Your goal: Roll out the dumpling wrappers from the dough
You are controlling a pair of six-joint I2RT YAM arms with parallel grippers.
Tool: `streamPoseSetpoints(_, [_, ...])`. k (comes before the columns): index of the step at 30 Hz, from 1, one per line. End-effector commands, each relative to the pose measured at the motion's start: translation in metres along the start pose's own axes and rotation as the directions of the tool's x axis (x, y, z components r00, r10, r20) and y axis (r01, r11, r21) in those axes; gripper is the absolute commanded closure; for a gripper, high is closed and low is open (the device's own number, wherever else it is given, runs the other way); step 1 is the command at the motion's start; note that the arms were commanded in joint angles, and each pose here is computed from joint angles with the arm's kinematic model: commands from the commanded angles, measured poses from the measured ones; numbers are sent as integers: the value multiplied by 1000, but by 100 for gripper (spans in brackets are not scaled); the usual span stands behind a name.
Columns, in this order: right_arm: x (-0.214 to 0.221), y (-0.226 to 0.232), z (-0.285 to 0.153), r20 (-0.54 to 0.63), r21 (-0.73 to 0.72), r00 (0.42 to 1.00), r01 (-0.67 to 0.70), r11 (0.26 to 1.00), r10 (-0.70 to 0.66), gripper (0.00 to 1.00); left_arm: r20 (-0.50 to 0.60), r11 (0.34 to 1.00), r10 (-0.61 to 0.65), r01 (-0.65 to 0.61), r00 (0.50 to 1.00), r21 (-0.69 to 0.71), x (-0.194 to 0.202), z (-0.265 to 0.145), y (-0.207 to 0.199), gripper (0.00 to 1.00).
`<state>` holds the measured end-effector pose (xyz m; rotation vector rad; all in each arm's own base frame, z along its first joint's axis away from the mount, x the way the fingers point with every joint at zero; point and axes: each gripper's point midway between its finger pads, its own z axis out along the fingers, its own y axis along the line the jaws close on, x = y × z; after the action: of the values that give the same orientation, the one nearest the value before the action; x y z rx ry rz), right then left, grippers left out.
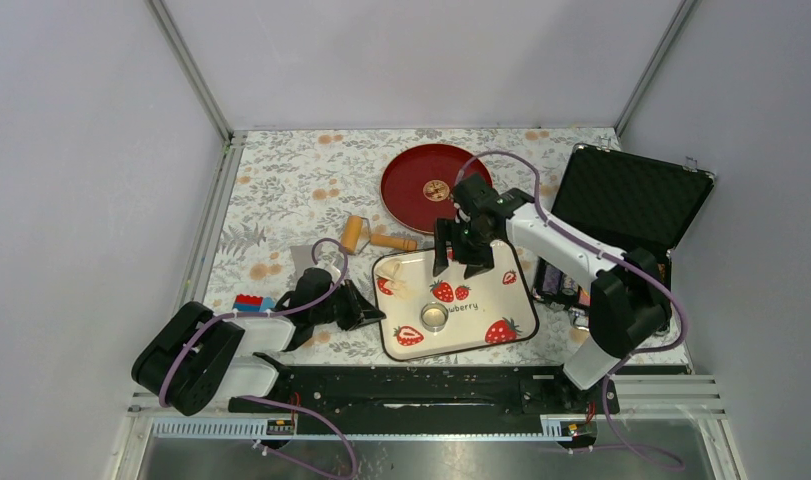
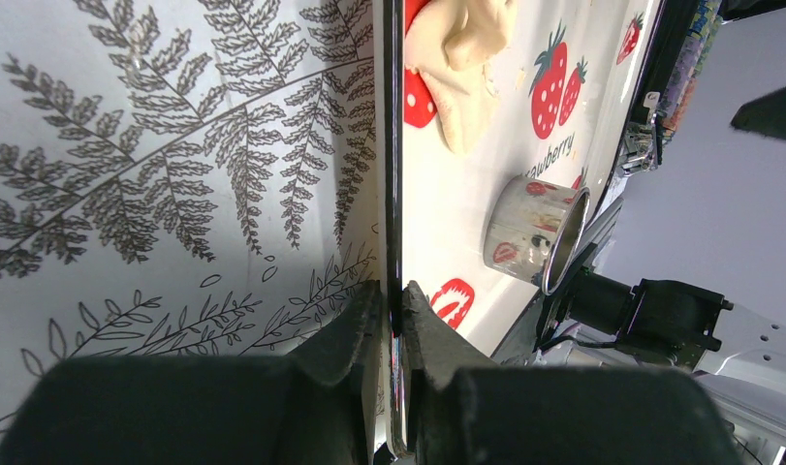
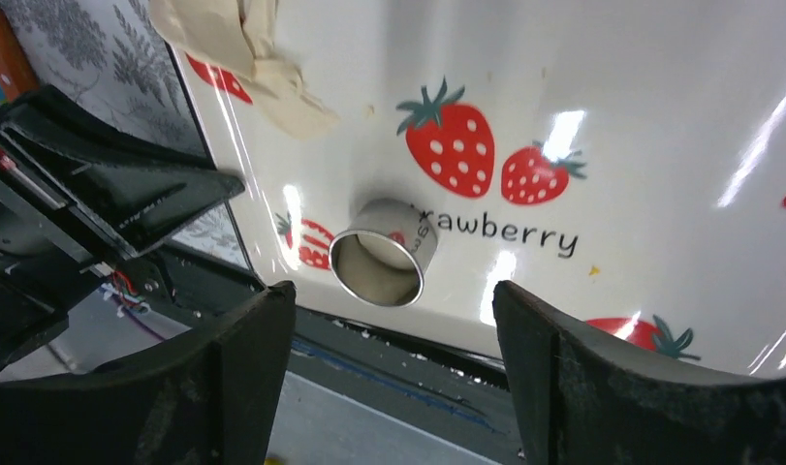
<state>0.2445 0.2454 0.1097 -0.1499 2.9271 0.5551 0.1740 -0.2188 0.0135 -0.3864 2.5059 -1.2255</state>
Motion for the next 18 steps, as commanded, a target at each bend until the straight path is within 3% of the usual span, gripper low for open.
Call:
streamPoseSetpoints(1, [24, 4, 0, -41, -69, 998, -48, 996, 45, 22, -54, 989, -15, 7, 998, -145, 22, -2, 41, 100])
streamPoseSetpoints(6, [53, -12, 21, -124, -58, 989, -84, 995, 77, 33, -56, 990, -16, 8, 998, -143, 22, -1, 40, 100])
streamPoseSetpoints(18, [82, -9, 56, -273, -126, 954, -164, 978, 124, 42, -63, 989, -21, 11, 998, -147, 23, -1, 42, 100])
